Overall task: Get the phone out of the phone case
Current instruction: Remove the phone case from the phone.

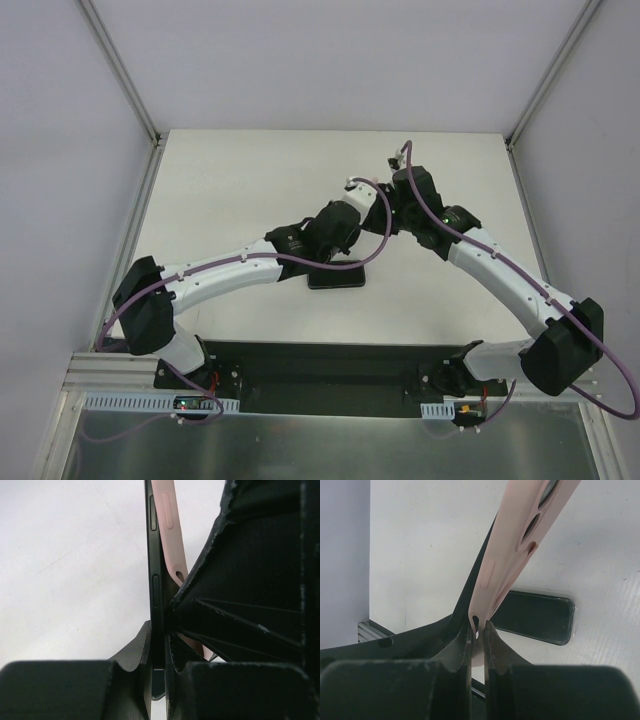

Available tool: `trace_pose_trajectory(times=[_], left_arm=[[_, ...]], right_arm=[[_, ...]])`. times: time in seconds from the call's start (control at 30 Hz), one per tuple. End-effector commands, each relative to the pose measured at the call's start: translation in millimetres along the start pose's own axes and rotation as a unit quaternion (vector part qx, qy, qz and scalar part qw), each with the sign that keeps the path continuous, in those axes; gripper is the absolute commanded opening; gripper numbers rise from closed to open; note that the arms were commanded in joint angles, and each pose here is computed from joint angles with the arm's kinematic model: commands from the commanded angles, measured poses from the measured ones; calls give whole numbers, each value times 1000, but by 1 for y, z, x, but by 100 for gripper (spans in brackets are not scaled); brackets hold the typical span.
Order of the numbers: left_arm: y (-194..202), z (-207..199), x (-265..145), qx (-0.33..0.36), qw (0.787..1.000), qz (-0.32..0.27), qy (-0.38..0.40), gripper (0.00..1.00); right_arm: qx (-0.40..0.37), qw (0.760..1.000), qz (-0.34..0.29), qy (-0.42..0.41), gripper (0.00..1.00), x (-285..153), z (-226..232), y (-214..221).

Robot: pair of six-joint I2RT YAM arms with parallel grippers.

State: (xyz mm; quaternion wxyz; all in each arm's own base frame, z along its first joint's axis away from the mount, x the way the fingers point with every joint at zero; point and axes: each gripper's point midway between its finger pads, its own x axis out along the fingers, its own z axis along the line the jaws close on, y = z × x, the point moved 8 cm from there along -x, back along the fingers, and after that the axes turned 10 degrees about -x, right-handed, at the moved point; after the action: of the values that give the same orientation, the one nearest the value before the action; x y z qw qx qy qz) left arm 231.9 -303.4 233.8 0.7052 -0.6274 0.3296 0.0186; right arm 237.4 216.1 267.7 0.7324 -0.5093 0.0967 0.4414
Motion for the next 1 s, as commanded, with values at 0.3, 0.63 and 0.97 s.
trace_pose_trajectory(times=[0.3,0.63,0.97], left_arm=[[-10,57,-19,-80,997,-1,-15,0],[-24,79,-30,-140,990,-16,-13,0],[-23,100,-30,-135,988,-22,-71,0]], right_arm=[[-63,986,50,-145,2,-35,27,20],[-91,983,124,-100,1,-18,-1,55],[-125,981,125,-81,1,-42,-6,56]])
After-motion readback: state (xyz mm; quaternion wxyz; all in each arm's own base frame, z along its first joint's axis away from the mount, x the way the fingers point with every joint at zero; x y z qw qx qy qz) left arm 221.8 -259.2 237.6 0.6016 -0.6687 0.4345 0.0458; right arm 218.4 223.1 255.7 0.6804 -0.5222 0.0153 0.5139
